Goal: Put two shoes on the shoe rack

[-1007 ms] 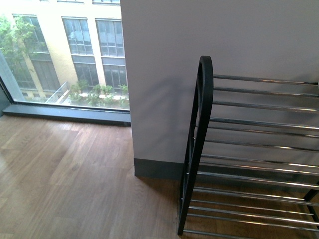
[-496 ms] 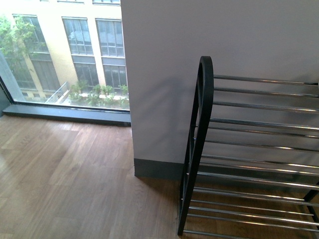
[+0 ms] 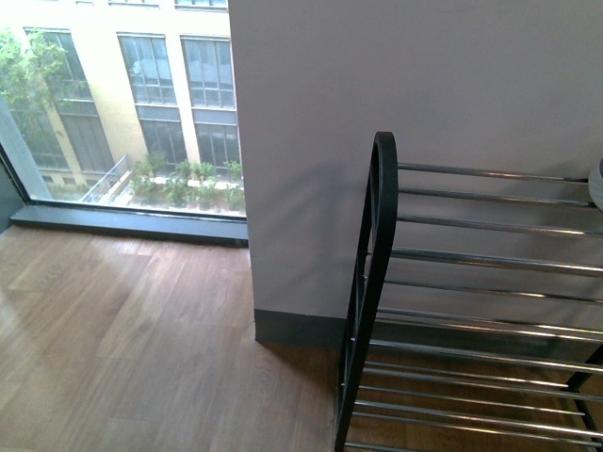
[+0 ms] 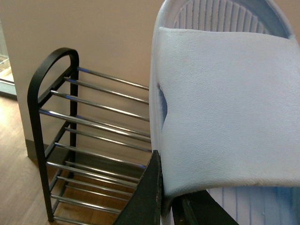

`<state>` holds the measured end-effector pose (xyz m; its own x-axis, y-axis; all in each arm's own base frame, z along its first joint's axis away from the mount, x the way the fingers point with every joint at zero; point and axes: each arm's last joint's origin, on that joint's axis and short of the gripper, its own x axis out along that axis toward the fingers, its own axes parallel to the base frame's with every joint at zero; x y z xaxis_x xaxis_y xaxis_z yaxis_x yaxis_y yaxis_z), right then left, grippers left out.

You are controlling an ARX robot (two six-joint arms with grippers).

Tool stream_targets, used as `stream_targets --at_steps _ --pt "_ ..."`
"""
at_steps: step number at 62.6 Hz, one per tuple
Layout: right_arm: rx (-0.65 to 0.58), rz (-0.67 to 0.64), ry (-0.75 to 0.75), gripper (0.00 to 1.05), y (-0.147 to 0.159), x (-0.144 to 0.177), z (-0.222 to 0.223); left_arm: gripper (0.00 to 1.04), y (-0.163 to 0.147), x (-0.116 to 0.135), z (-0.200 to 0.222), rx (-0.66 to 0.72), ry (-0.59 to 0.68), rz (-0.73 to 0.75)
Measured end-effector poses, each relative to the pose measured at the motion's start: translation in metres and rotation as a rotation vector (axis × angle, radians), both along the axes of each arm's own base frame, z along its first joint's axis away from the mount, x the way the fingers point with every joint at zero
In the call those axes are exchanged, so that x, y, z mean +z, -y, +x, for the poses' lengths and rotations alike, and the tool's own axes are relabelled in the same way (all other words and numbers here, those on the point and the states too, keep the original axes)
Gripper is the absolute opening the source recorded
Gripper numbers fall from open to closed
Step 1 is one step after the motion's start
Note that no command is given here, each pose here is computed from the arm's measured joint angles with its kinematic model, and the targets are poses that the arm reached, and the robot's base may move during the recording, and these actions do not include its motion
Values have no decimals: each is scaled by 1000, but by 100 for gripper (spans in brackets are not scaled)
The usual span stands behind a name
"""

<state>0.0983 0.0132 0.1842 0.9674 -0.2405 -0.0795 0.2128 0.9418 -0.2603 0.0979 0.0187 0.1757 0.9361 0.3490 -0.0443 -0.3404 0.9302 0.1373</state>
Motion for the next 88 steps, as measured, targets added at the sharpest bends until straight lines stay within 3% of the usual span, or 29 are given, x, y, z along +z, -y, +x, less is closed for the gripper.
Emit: stream_targets --at_steps 8,21,33,41,63,78,88 --pt "102 60 -46 2 -1 -3 0 2 0 0 0 0 0 0" --pt "120 102 -37 2 3 12 13 2 0 0 0 0 0 0" --pt "42 77 8 2 27 55 91 2 0 0 0 0 0 0" --pt "8 74 -114 2 39 43 148 2 0 0 0 0 0 0" --pt "-66 69 -188 2 48 36 235 2 0 0 0 0 0 0" --pt "-84 136 -328 2 48 24 261 2 0 0 0 0 0 0" --pt "-75 253 -447 2 48 12 270 2 0 0 0 0 0 0"
